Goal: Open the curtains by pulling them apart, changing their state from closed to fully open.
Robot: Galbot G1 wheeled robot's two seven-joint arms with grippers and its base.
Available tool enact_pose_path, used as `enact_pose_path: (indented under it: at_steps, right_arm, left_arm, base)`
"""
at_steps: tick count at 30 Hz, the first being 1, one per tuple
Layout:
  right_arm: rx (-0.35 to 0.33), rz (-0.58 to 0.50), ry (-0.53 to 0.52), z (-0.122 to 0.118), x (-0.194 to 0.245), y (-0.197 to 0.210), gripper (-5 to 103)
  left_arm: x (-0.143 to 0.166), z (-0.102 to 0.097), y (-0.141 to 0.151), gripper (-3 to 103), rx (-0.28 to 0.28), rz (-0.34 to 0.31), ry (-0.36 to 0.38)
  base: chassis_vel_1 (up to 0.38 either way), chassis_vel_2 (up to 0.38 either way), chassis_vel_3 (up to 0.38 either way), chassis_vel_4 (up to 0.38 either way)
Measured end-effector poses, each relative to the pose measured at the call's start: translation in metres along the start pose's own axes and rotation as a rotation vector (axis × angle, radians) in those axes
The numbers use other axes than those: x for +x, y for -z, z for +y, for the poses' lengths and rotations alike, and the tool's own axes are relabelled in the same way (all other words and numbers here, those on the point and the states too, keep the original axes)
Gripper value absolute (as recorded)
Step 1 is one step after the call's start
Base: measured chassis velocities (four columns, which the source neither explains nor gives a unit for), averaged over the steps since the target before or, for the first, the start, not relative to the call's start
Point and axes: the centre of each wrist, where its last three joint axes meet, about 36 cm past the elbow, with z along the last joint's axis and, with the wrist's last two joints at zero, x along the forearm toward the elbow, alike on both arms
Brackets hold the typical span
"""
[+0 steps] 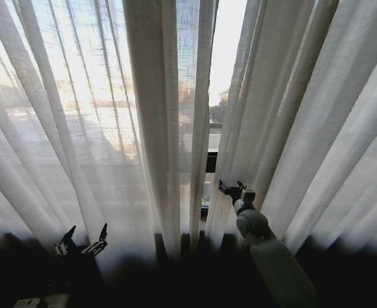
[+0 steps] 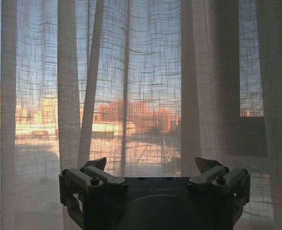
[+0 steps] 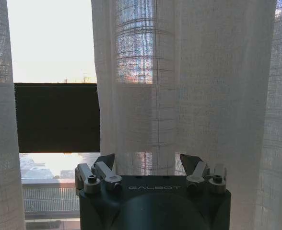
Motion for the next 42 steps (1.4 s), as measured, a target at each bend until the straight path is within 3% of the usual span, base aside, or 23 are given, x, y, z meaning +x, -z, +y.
enact_pose_path:
  at_steps: [1, 3, 5, 9, 11, 12, 18, 19, 24, 42]
  right_arm:
    - [0.0, 0.0, 0.0, 0.0, 0.0, 0.0, 81]
    - [0.008, -0.006, -0.007, -0.0015, -0.0047, -0.0011, 65]
    - [0.01, -0.009, -0.008, -0.002, -0.0058, -0.0011, 65]
    - [0.011, -0.019, -0.008, -0.003, -0.0078, 0.0001, 44]
    - [0.011, -0.021, -0.009, -0.0032, -0.008, 0.0005, 44]
    - [0.01, -0.022, -0.01, -0.0036, -0.0081, 0.0008, 33]
    - [0.009, -0.027, -0.01, -0.0042, -0.007, 0.0009, 17]
    - [0.008, -0.029, -0.009, -0.0043, -0.0066, 0.0011, 6]
    - [0.006, -0.032, -0.009, -0.0045, -0.0057, 0.0019, 1]
    - [0.008, -0.02, 0.016, -0.0035, 0.0017, 0.0072, 0]
  left_arm:
    - [0.0, 0.0, 0.0, 100, 0.0, 0.0, 0.0]
    - [0.0003, 0.0007, 0.0002, 100, -0.002, 0.0, 0.003]
    - [0.0005, 0.0007, 0.0001, 100, -0.002, 0.001, 0.003]
    - [0.0012, 0.0006, 0.0002, 100, -0.001, 0.003, 0.003]
    - [0.0012, 0.0006, 0.0002, 100, -0.001, 0.003, 0.003]
    - [0.0012, 0.0005, 0.0003, 100, -0.001, 0.002, 0.004]
    - [0.0014, 0.0, 0.0014, 100, 0.0, 0.0, 0.003]
    - [0.0015, -0.0002, 0.0022, 100, -0.001, -0.002, 0.003]
    - [0.0019, -0.0009, 0.0044, 100, -0.002, -0.006, 0.001]
    - [0.0062, -0.0028, 0.0069, 100, -0.002, -0.008, 0.003]
  base:
    - [0.0, 0.0, 0.0, 0.0]
    - [0.0, 0.0, 0.0, 0.0]
    - [0.0, 0.0, 0.0, 0.0]
    - [0.0, 0.0, 0.0, 0.0]
    - [0.0, 0.0, 0.0, 0.0]
    - [0.0, 0.0, 0.0, 0.0]
    - [0.0, 0.0, 0.0, 0.0]
    - [0.0, 0.0, 0.0, 0.0]
    - [0.0, 0.0, 0.0, 0.0]
    - [-0.014, -0.012, 0.01, 0.012]
